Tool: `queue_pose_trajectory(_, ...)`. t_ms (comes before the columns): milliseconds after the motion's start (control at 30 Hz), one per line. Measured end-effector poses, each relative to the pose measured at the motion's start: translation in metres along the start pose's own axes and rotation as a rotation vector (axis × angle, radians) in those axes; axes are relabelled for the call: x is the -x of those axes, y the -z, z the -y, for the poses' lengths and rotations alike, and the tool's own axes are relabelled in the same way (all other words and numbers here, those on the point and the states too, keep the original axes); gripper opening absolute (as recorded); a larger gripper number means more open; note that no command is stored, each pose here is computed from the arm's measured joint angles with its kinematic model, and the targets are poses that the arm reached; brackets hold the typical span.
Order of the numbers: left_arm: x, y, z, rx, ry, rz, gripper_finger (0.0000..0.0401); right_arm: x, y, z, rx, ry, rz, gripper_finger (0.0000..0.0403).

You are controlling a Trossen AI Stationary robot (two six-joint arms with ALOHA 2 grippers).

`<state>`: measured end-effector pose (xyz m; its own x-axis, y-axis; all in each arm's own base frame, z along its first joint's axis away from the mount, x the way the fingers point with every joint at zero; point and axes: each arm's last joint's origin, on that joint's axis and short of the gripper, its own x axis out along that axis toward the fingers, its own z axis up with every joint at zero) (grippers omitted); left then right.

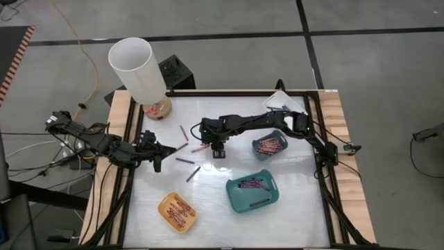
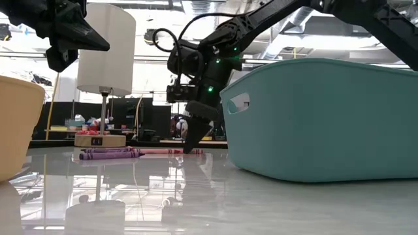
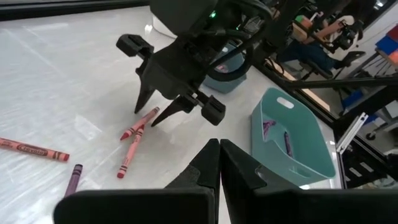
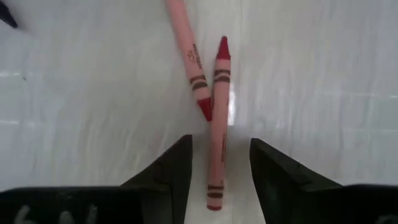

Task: Sort crayons
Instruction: Put the red crayon into the yellow bin

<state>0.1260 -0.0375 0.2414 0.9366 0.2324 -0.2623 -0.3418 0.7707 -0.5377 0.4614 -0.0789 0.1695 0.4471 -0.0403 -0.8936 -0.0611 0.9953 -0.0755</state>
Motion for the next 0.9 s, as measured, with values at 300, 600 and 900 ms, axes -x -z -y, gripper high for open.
queue_pose_trajectory(300,0.000,0.000,0.000,0.001,0.000,-0.005,0.0000,-0.006,0.003,-0.001,0.000,0.000,-0.029,0.0090)
queue_pose_trajectory(600,0.000,0.000,0.000,0.002,-0.001,-0.004,0.0000,-0.005,0.005,-0.001,-0.013,-0.004,-0.052,0.0012)
queue_pose_trajectory(900,0.000,0.000,0.000,0.002,0.000,-0.003,0.0000,0.021,-0.005,0.001,-0.033,0.017,-0.043,0.0004)
